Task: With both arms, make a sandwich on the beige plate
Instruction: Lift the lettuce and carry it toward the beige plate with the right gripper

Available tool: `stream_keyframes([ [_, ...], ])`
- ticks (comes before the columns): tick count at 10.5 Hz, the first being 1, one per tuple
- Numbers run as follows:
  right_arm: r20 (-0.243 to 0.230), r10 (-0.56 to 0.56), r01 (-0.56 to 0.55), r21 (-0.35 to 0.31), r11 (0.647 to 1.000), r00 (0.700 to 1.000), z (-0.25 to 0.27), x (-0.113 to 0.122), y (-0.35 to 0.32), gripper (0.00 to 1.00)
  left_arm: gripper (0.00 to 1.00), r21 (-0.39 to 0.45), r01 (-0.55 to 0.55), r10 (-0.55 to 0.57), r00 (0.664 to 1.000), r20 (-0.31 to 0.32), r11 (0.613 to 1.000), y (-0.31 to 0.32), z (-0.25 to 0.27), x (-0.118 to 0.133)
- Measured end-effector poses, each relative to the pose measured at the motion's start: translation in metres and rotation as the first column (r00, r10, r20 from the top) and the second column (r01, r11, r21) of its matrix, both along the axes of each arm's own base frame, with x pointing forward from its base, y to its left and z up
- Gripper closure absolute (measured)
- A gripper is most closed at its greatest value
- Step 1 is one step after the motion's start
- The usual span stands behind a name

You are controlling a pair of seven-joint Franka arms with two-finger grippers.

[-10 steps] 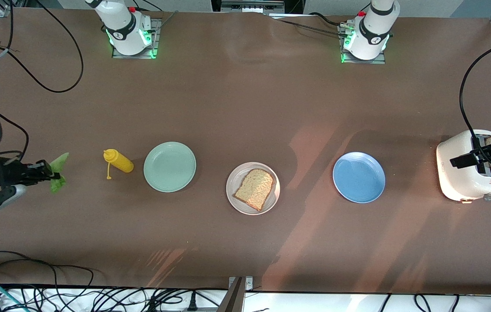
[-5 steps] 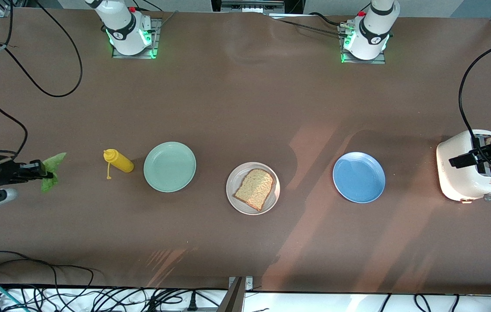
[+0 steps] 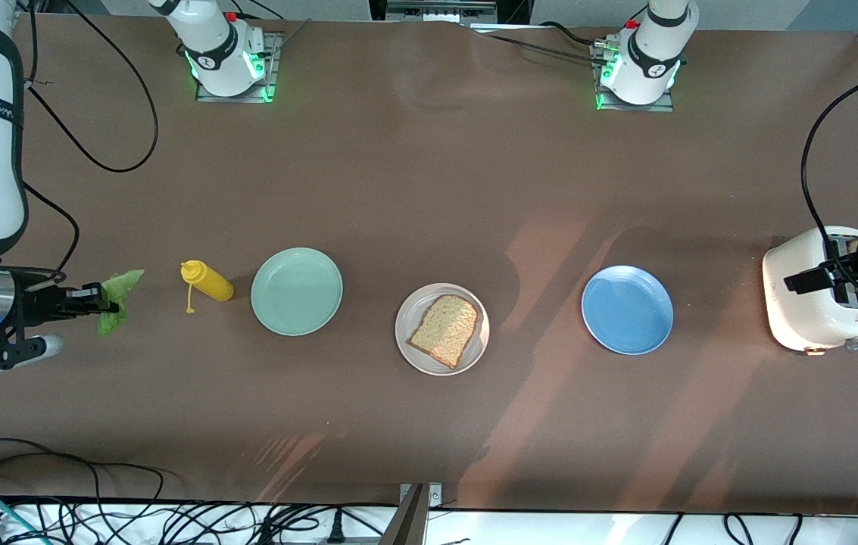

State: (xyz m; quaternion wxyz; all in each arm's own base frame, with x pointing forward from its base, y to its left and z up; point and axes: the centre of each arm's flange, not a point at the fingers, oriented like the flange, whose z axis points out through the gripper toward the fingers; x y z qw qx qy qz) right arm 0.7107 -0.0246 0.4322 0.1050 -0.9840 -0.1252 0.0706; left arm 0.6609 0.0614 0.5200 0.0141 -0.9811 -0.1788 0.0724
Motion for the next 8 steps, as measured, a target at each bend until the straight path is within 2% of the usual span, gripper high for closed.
stream_keyframes([
  [2,0.005,-0.008,0.008,0.003,1.000,1.000,0.011,0.000,0.011,0.92,0.00,0.000,0.000,0.000,1.000,-0.004,1.000,0.000,-0.002,0.000],
  [4,0.023,-0.093,0.093,0.016,0.996,0.995,0.033,0.000,0.024,0.92,0.00,-0.001,0.000,0.000,1.000,-0.007,1.000,0.000,-0.003,0.000],
  [6,0.003,-0.193,0.193,0.000,0.981,0.981,0.038,0.000,0.056,0.92,0.00,-0.001,0.002,-0.002,1.000,-0.007,1.000,-0.001,-0.003,0.000],
  [8,-0.021,-0.186,0.186,-0.011,0.983,0.982,0.021,0.001,0.093,0.92,0.00,-0.001,0.002,-0.002,1.000,-0.008,1.000,-0.001,-0.004,0.000],
])
